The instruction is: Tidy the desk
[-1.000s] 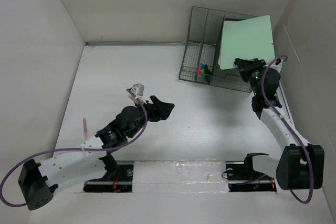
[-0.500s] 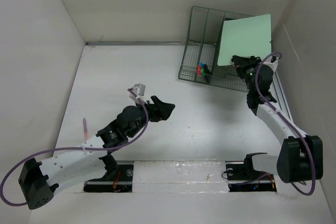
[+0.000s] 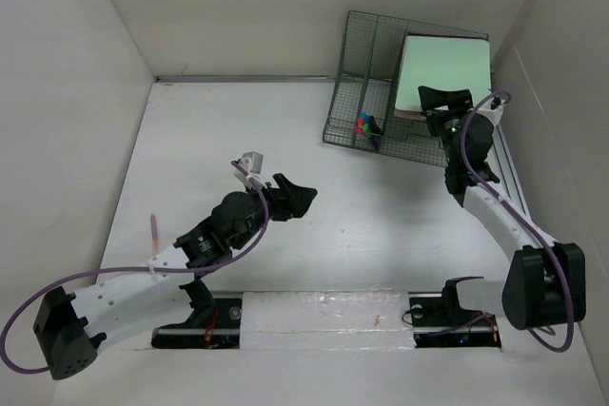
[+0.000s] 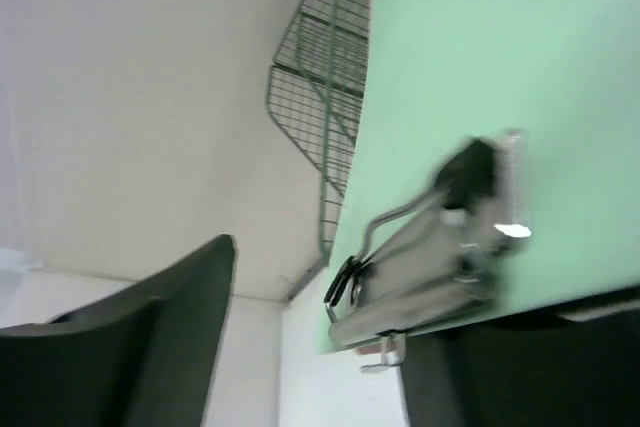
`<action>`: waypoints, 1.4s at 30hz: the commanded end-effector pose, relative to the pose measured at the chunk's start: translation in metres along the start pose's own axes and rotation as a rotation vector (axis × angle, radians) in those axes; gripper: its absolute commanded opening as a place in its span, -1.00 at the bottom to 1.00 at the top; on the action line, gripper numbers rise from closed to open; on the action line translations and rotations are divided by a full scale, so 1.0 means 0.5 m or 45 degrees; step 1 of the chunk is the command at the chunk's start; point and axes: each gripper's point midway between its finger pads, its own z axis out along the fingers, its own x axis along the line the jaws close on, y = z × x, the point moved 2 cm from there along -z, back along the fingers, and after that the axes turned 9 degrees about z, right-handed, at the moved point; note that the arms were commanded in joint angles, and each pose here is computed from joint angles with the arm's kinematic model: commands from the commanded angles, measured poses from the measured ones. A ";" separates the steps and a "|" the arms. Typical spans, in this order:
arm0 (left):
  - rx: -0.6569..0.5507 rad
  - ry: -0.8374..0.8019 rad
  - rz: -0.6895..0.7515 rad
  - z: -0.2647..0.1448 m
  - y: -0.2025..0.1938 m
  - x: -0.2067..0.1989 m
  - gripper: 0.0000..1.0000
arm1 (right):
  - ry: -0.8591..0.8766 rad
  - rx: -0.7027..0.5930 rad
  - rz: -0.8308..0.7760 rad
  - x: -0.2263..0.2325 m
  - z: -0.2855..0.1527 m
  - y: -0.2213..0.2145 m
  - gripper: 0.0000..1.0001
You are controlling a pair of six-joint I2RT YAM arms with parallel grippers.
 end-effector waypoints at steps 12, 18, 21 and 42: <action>-0.101 -0.054 -0.023 -0.015 0.049 -0.027 0.39 | 0.024 0.000 -0.085 0.032 -0.102 0.019 0.83; -0.129 -0.044 -0.029 -0.020 0.061 -0.026 0.39 | -0.002 0.103 -0.126 0.003 -0.154 -0.004 0.97; -0.133 -0.045 -0.034 -0.021 0.064 -0.028 0.39 | 0.016 0.143 -0.170 0.011 -0.178 -0.007 1.00; -0.151 -0.059 -0.027 -0.016 0.073 -0.036 0.45 | -0.008 0.507 -0.534 -0.080 -0.300 -0.083 -0.99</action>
